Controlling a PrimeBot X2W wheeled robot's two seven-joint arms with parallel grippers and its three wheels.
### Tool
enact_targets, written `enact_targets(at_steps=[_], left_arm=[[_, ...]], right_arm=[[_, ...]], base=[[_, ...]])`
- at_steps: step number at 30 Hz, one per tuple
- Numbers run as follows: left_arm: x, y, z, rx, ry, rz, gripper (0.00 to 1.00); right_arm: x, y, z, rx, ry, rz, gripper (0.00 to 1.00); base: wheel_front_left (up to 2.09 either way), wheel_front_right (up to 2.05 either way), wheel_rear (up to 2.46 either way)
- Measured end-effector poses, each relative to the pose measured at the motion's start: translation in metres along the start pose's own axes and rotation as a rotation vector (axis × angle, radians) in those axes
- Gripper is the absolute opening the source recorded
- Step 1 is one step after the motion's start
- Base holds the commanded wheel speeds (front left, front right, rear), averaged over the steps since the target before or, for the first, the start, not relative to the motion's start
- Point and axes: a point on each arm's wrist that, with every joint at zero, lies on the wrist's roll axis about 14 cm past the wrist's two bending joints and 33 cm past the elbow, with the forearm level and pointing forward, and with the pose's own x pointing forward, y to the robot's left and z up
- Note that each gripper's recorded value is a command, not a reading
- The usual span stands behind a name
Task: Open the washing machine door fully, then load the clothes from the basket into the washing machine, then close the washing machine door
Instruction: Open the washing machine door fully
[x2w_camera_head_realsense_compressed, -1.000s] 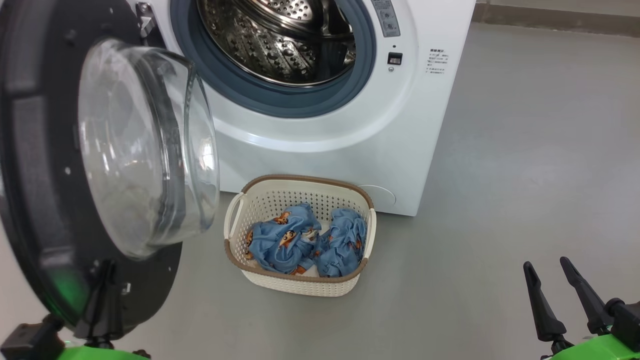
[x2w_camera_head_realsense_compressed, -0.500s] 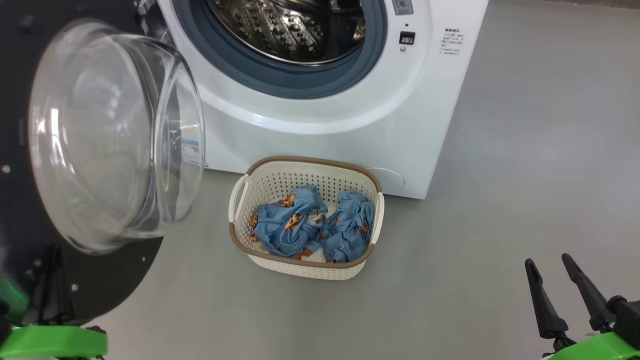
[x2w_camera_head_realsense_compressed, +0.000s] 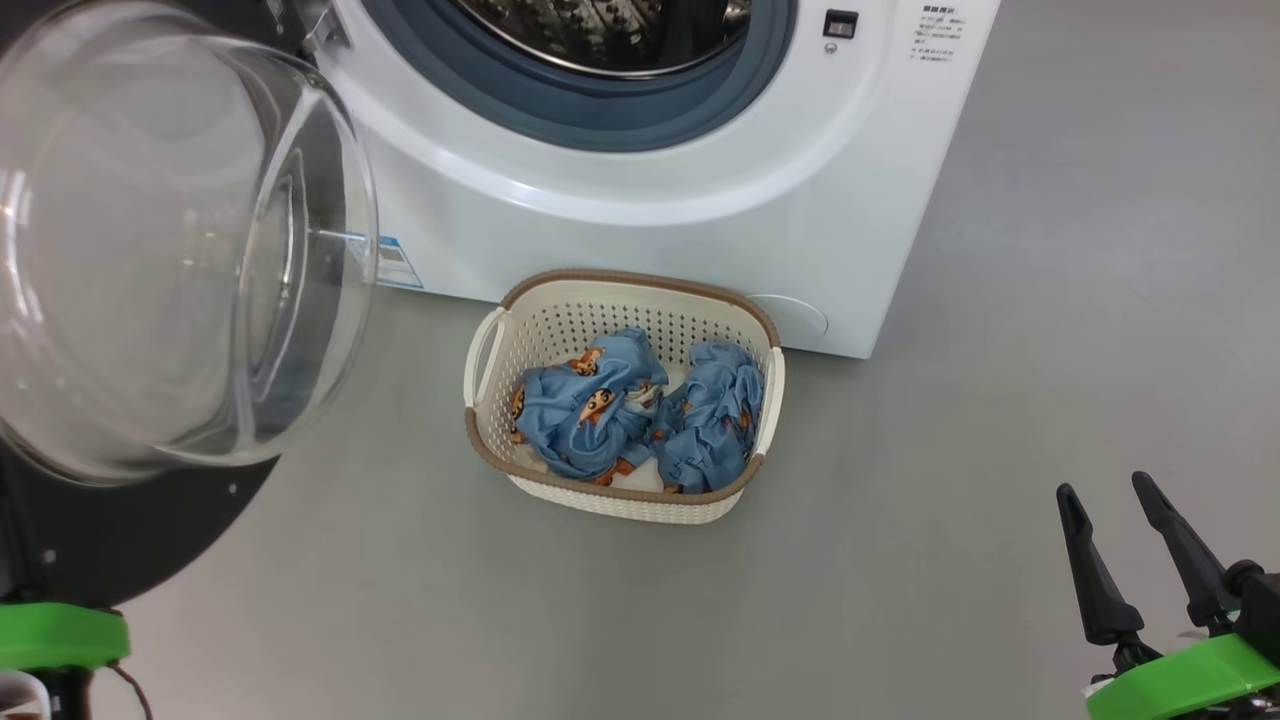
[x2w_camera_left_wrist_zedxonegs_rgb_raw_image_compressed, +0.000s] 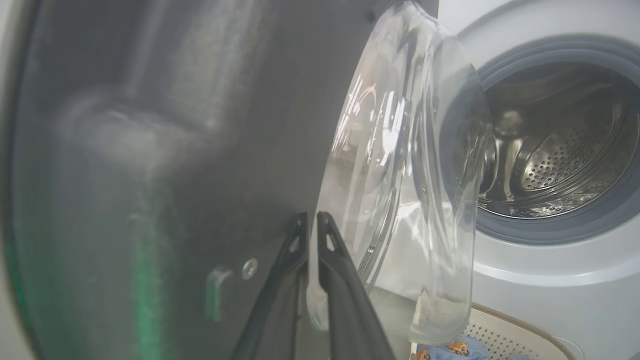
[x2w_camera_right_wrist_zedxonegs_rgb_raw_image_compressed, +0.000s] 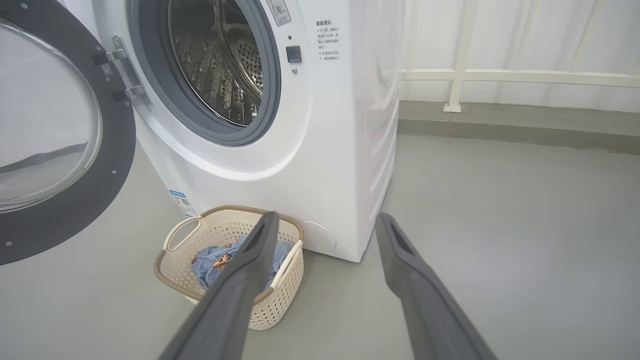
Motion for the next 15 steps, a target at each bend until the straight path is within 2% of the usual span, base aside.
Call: enact_targets(at_steps=[15], left_arm=[[0.025,0.039,0.006,0.059,-0.002,0.128,0.00]], right_arm=[[0.015,-0.003,-0.009,-0.002,0.020,0.013,1.00]], base=[[0.00,0.00,0.00]])
